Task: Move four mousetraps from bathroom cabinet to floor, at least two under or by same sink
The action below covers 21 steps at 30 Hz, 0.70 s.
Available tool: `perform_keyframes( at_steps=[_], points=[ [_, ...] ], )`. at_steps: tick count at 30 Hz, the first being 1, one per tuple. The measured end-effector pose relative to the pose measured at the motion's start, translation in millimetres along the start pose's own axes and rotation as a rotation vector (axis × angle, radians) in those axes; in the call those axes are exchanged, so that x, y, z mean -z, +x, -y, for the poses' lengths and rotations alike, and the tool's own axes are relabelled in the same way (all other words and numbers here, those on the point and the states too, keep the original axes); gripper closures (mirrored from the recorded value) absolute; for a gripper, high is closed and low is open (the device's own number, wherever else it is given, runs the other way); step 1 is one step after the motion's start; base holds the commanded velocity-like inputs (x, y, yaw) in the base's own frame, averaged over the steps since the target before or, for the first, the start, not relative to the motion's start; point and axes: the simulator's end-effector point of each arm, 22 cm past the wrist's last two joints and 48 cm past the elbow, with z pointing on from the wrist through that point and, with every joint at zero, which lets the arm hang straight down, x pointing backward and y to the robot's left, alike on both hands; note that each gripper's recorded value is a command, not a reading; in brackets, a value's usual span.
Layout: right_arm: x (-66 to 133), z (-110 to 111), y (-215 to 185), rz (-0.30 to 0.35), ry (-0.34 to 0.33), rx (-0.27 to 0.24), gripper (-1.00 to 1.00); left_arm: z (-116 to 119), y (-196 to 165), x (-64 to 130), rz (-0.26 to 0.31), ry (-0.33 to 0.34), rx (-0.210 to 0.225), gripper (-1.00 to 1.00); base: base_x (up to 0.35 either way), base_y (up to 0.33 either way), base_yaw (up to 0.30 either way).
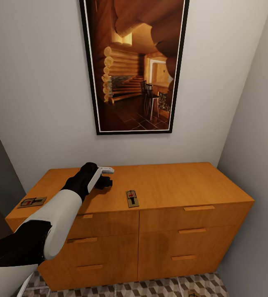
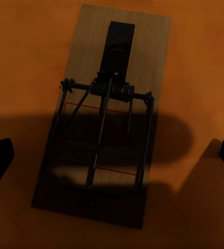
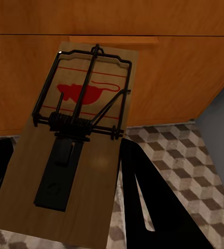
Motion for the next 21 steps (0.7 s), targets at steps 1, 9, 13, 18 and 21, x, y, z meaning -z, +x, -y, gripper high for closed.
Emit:
perform_keyframes(
  at_steps=[1, 9, 13, 18, 21],
  points=[
    [0.0, 0.0, 0.0, 0.0, 0.0, 0.0, 1.0, 0.0, 0.0, 0.0, 0.0, 0.0, 0.0, -1.0, 0.0, 0.0, 0.0],
    [0.0, 0.1, 0.0, 0.0, 0.0, 0.0, 1.0, 0.0, 0.0, 0.0, 0.0, 0.0, 0.0, -1.0, 0.0, 0.0, 0.0],
    [0.0, 0.1, 0.0, 0.0, 0.0, 0.0, 1.0, 0.0, 0.0, 0.0, 0.0, 0.0, 0.0, -1.0, 0.0, 0.0, 0.0],
    [0.0, 0.1, 0.0, 0.0, 0.0, 0.0, 1.0, -0.8, 0.5, -0.6, -0.001, 0.01, 0.012, -1.0, 0.0, 0.0, 0.0],
    [0.0, 0.1, 0.0, 0.0, 0.0, 0.0, 1.0, -1.0, 0.8, -0.8, -0.002, 0.014, 0.017, -1.0, 0.0, 0.0, 0.0]
  ],
)
